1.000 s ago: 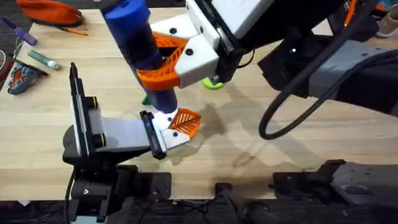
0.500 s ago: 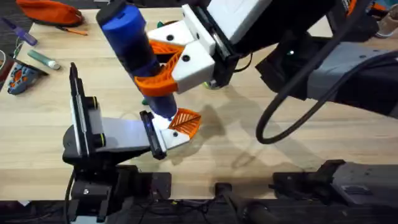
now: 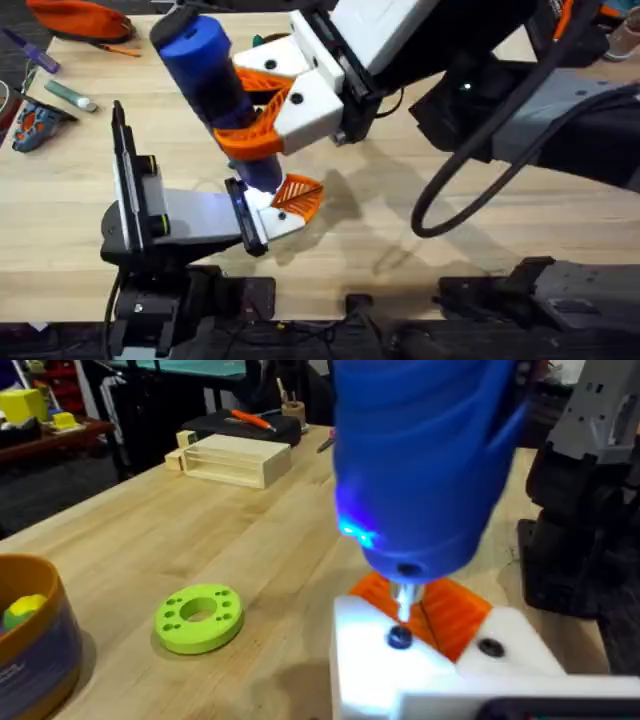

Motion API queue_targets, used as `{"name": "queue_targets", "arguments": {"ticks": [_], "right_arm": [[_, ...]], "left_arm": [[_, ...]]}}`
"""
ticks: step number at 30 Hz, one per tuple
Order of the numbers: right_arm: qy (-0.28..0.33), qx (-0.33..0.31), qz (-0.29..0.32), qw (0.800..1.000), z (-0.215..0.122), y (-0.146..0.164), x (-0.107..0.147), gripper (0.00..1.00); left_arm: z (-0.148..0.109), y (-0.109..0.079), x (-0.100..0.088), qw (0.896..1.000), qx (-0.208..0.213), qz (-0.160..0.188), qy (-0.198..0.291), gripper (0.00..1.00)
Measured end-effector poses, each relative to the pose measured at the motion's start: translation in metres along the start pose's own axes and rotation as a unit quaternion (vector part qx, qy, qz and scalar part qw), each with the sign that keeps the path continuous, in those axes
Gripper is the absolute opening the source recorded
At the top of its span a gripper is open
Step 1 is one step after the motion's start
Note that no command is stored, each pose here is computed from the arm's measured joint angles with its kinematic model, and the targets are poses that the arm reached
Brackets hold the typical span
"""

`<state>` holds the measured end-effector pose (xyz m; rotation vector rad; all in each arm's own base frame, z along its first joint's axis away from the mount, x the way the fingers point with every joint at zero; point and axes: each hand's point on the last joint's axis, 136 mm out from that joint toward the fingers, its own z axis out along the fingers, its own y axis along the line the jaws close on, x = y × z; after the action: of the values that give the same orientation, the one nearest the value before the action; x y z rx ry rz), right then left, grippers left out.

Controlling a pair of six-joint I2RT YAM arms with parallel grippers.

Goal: Pick up the gripper from the table and insert it into the empty holder that is missing its gripper. Then pick up a screw, insert it into the mounting hole, and use the screwdriver to tighten it. Finally, clean up the table by picking up the vegetable and placing it into the bucket.

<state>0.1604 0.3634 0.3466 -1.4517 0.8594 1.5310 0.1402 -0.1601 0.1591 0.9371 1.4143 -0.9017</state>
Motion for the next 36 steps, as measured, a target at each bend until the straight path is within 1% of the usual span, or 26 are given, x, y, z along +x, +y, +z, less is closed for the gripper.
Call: {"name": "queue_targets", "arguments": {"ticks": [23,30,36], "right_arm": [[0.001,0.000,-0.002,1.000,0.000,0.000,0.001,0.023],[0.005,0.002,0.011,1.000,0.001,-0.007,0.012,0.023],[0.004,0.001,0.009,1.000,0.001,-0.006,0.012,0.023]], "left_arm": [[0.000,0.000,0.000,1.000,0.000,0.000,0.000,0.016],[0.000,0.000,0.000,1.000,0.000,-0.001,0.000,0.016],[0.000,-0.001,0.000,1.000,0.002,-0.002,0.000,0.016]]}}
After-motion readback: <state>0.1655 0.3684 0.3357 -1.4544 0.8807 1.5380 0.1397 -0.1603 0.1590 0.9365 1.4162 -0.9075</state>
